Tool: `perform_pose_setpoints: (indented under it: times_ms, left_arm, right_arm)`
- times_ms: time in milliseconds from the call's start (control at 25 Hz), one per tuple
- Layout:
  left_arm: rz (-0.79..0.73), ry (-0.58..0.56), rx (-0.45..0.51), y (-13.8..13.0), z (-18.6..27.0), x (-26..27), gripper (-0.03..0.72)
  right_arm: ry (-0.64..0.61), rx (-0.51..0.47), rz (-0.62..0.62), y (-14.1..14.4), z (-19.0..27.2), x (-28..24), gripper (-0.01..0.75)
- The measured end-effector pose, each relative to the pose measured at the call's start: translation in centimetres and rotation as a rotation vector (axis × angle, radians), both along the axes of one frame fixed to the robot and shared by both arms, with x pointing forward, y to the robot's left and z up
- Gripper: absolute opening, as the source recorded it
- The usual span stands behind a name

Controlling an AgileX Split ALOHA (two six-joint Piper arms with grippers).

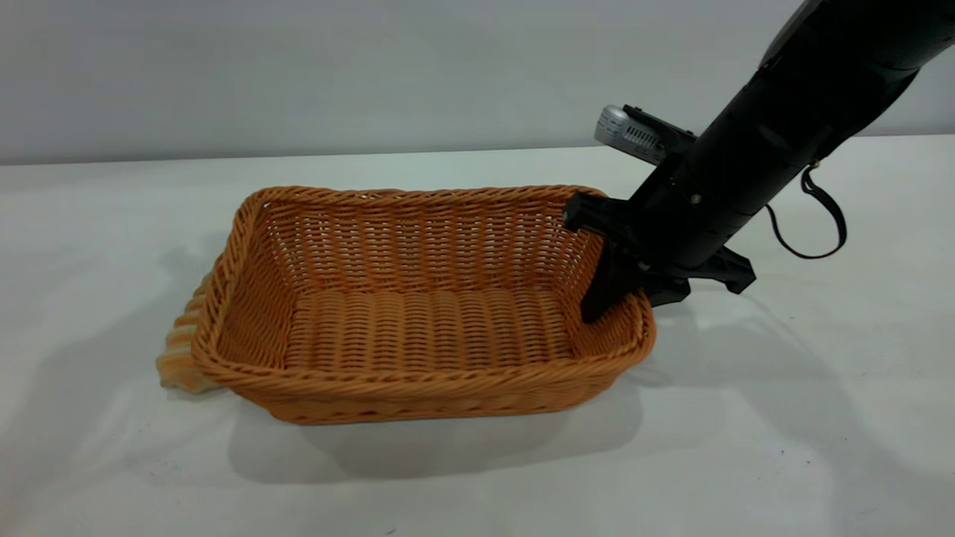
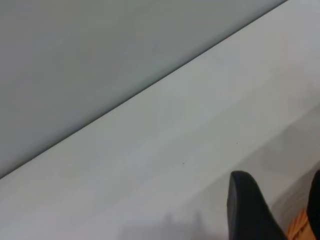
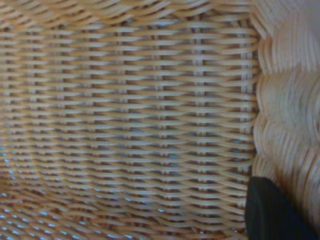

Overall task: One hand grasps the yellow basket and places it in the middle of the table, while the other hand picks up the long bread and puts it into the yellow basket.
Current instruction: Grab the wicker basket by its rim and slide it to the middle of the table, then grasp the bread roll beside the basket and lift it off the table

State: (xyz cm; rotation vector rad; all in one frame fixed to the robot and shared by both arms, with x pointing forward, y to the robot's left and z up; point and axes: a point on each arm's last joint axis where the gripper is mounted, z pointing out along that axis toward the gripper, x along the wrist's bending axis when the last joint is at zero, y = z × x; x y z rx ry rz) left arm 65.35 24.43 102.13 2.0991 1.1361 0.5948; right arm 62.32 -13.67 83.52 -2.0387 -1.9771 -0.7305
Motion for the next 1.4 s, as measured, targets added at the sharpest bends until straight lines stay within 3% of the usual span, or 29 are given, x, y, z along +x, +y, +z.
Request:
perform_pose_setpoints:
  times_ms: [80, 160, 400, 520, 840, 1120, 1400]
  left_arm:
    - [-0.002, 0.002, -0.001, 0.0, 0.0, 0.0, 0.366]
    - [-0.003, 0.004, -0.001, 0.0, 0.0, 0.0, 0.366]
    - [-0.004, 0.004, 0.0, 0.0, 0.0, 0.0, 0.366]
    - [-0.006, 0.004, 0.002, 0.0, 0.0, 0.0, 0.366]
    - [-0.028, 0.041, -0.009, -0.2, -0.2, -0.3, 0.366]
    - [-0.015, 0.077, -0.023, 0.2, -0.4, -0.5, 0.366]
    - [0.114, 0.265, 0.011, 4.3, -3.8, -1.3, 0.366]
  right_arm:
    - [-0.01, -0.008, 0.017, 0.0, 0.0, 0.0, 0.065]
    - [-0.018, -0.017, 0.03, 0.0, 0.0, 0.1, 0.133]
    - [-0.044, -0.062, 0.086, -0.9, 0.5, 0.2, 0.502]
    - [-0.074, -0.074, 0.083, -2.1, 1.7, 0.7, 0.584]
    - [-0.248, -0.149, 0.067, -7.1, 8.2, 2.0, 0.541]
    - [-0.427, -0.195, 0.08, -8.7, 15.5, 1.0, 0.541]
    - [-0.582, -0.303, 0.111, -10.1, 19.7, -4.1, 0.504]
